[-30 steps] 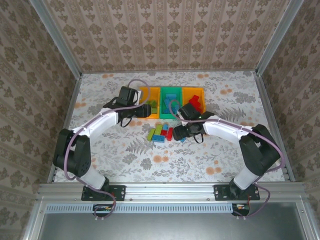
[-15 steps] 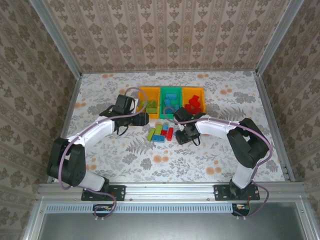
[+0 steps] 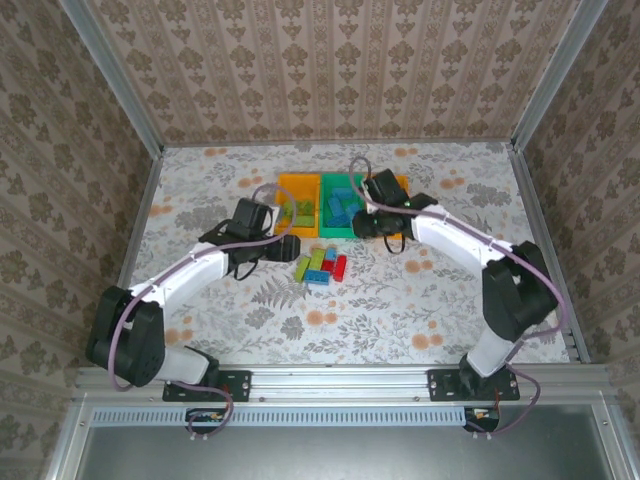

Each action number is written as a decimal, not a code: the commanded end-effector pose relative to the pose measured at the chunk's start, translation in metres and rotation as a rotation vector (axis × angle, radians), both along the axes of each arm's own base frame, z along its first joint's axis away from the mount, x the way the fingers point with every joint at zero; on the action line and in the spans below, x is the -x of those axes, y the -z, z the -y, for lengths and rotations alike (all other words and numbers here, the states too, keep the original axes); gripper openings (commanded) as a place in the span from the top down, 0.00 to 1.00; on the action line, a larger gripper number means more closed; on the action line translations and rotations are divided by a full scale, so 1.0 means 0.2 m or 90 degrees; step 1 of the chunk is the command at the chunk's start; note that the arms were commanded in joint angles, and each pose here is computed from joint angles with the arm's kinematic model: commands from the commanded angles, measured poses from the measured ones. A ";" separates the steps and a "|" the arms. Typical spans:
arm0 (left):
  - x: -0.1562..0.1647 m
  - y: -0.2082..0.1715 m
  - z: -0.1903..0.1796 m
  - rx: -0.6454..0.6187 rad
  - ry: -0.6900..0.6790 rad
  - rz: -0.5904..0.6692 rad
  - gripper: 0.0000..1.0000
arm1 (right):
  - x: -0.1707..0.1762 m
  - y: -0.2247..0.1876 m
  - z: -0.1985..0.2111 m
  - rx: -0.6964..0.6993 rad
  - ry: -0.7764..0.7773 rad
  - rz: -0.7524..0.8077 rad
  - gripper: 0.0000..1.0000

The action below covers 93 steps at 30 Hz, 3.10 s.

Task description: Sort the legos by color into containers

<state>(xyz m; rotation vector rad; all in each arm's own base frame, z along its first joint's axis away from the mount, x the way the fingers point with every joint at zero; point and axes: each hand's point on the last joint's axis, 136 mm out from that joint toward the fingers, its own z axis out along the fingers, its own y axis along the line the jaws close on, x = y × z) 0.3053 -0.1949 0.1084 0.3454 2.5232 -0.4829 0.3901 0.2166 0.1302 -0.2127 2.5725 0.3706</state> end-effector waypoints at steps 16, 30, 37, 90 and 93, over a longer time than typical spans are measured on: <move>0.33 0.24 0.10 -0.029 0.079 -0.071 0.24 | -0.30 0.22 -0.06 -0.011 0.115 -0.098 0.60; 0.23 0.31 0.15 -0.057 0.063 -0.086 0.32 | -0.22 0.23 -0.04 -0.022 0.103 -0.105 0.38; 0.17 0.33 0.16 -0.049 0.042 -0.090 0.43 | -0.16 0.24 -0.03 -0.020 0.094 -0.109 0.38; -0.40 -0.16 0.18 0.042 0.018 0.024 0.74 | 0.04 0.14 0.03 0.006 0.061 -0.051 0.35; -0.48 -0.12 0.24 0.044 0.021 0.012 0.74 | 0.07 0.15 0.03 0.009 0.058 -0.059 0.35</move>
